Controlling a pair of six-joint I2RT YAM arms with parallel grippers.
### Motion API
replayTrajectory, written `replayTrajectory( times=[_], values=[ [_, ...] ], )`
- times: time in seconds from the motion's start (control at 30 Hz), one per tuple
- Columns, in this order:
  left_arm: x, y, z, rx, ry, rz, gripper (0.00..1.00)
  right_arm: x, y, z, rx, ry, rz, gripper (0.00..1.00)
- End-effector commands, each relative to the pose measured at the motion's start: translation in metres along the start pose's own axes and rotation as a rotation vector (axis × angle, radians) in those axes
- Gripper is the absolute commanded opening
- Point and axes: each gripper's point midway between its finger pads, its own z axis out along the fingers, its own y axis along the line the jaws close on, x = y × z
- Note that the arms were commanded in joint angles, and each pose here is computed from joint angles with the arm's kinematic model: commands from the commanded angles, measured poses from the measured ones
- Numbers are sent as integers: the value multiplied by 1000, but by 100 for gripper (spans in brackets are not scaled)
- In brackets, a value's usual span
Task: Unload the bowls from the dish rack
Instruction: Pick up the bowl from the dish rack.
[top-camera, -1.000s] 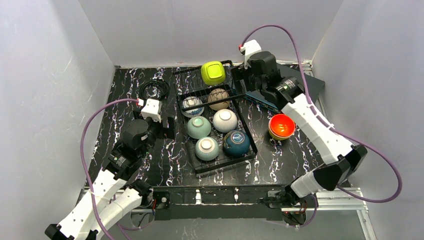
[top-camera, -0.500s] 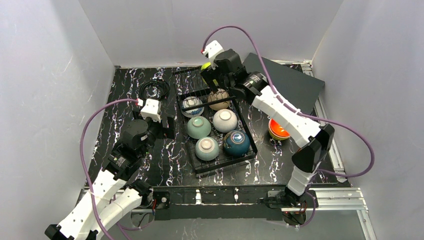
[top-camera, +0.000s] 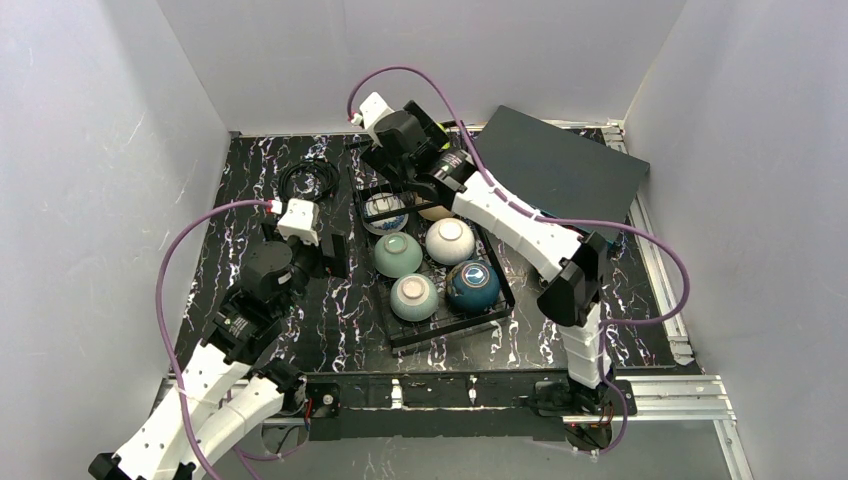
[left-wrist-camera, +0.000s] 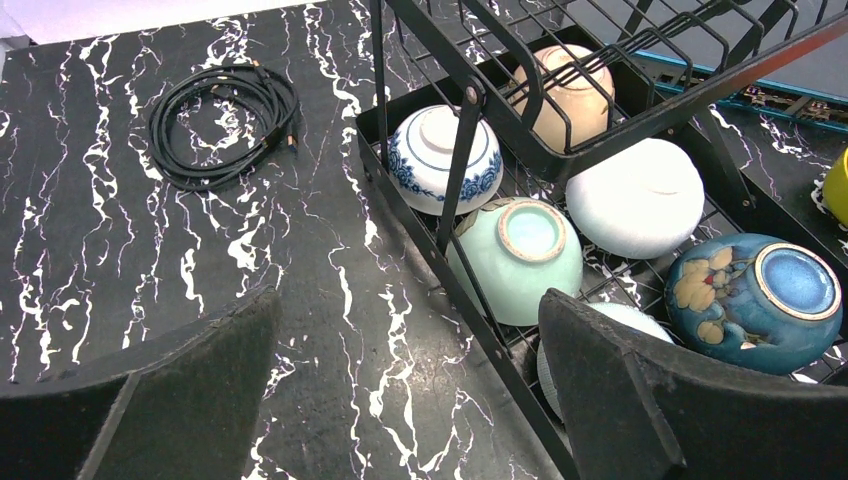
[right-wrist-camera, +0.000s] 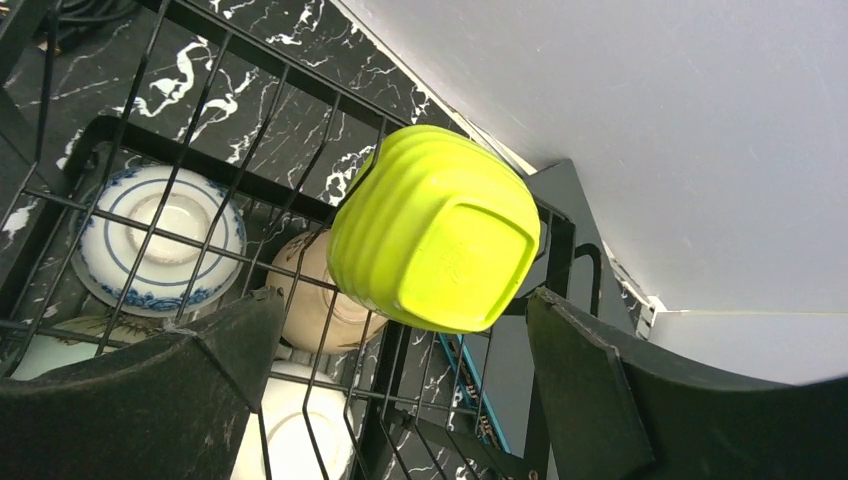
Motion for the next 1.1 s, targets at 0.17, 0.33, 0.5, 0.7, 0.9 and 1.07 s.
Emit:
replayTrajectory(
  times=[0.17,0.33,0.5,0.7,0.9,1.07],
  values=[
    [-4,6,-2,-23,-29,-4,98,-1,-7,13,127,34,-56,99],
    [-5,5,-3,-21,-33,-6,98,10,-2,26,158,69,-107,99],
    [-5,6,-3,-22,-34,-6,98,22,3,39,191,110,-162,99],
    [-5,6,-3,-23,-33,-4,98,38,2,47,248,165,-221,99],
    [-5,6,-3,-23,-32,-5,98,42,0,48,305,187,-261,99],
    [-4,6,-2,-25,-28,-3,98,44,-4,48,343,196,-287,97]
  ],
)
